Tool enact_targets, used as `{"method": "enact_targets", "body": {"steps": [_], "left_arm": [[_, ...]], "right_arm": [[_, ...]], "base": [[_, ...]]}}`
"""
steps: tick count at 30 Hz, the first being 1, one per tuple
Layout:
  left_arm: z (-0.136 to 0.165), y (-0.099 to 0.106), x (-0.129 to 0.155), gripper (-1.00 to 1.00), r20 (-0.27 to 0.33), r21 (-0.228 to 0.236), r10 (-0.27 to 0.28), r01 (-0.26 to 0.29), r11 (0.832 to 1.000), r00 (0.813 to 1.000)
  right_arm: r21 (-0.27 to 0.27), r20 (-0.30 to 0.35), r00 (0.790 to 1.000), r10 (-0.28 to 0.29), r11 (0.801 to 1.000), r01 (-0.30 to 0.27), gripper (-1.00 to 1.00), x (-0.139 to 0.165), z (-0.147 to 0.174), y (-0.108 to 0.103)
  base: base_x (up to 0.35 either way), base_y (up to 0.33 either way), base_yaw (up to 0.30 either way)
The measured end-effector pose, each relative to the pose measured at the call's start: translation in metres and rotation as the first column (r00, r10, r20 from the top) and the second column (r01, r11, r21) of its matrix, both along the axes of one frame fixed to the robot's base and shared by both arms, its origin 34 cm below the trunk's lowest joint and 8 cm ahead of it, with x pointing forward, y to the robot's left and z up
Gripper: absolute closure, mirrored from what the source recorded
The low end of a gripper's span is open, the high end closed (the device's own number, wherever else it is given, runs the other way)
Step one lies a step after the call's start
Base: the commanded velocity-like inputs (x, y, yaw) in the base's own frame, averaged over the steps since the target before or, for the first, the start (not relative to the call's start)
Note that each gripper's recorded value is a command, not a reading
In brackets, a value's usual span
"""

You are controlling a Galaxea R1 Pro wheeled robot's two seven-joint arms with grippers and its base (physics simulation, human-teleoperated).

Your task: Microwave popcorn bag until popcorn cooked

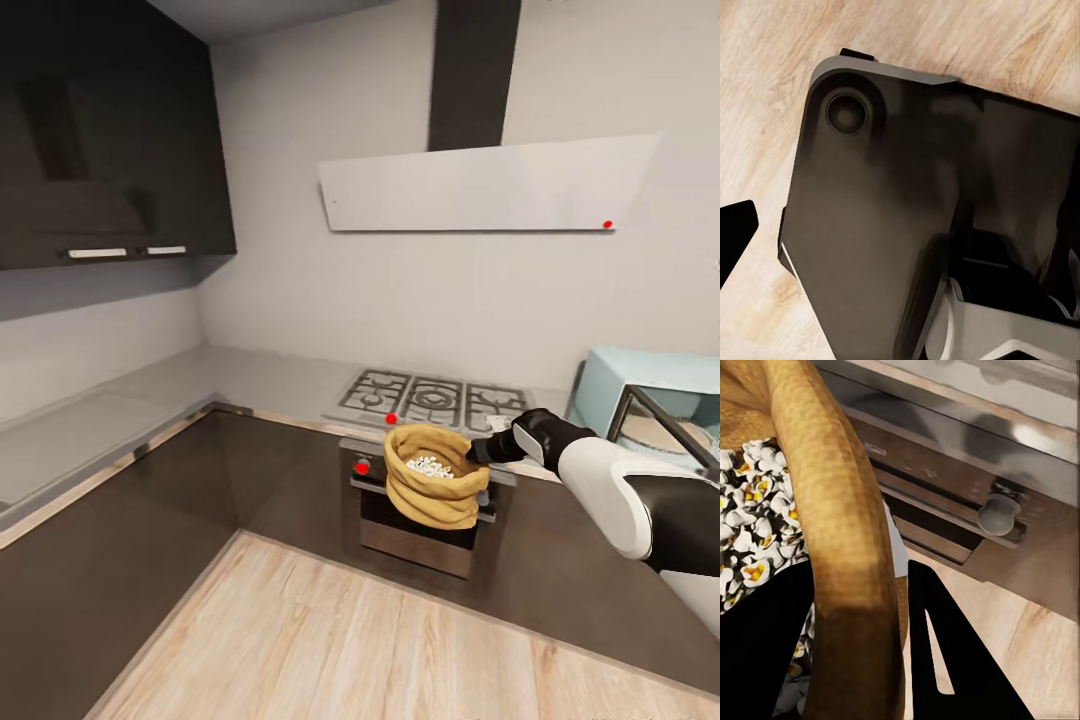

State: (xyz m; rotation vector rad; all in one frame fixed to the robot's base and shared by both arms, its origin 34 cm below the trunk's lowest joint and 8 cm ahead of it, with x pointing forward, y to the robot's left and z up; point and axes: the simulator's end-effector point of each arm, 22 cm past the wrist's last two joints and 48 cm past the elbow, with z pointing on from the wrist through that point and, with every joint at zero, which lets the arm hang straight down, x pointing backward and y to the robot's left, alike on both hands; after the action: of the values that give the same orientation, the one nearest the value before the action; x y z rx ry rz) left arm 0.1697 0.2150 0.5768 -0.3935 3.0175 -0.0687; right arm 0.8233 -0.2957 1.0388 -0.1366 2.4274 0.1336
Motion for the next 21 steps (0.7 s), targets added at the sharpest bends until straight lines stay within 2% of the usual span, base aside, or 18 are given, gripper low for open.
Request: {"method": "enact_targets", "body": {"steps": [21], "left_arm": [[0.0000,0.0000,0.0001,-1.00,0.000,0.000,0.000,0.000,1.000,1.000]], "right_arm": [[0.000,-0.004,1.000,0.002,1.000,-0.002,1.00,-0.0010,-0.0008,-0.0005]], "base": [[0.000,0.000,-0.003]]}}
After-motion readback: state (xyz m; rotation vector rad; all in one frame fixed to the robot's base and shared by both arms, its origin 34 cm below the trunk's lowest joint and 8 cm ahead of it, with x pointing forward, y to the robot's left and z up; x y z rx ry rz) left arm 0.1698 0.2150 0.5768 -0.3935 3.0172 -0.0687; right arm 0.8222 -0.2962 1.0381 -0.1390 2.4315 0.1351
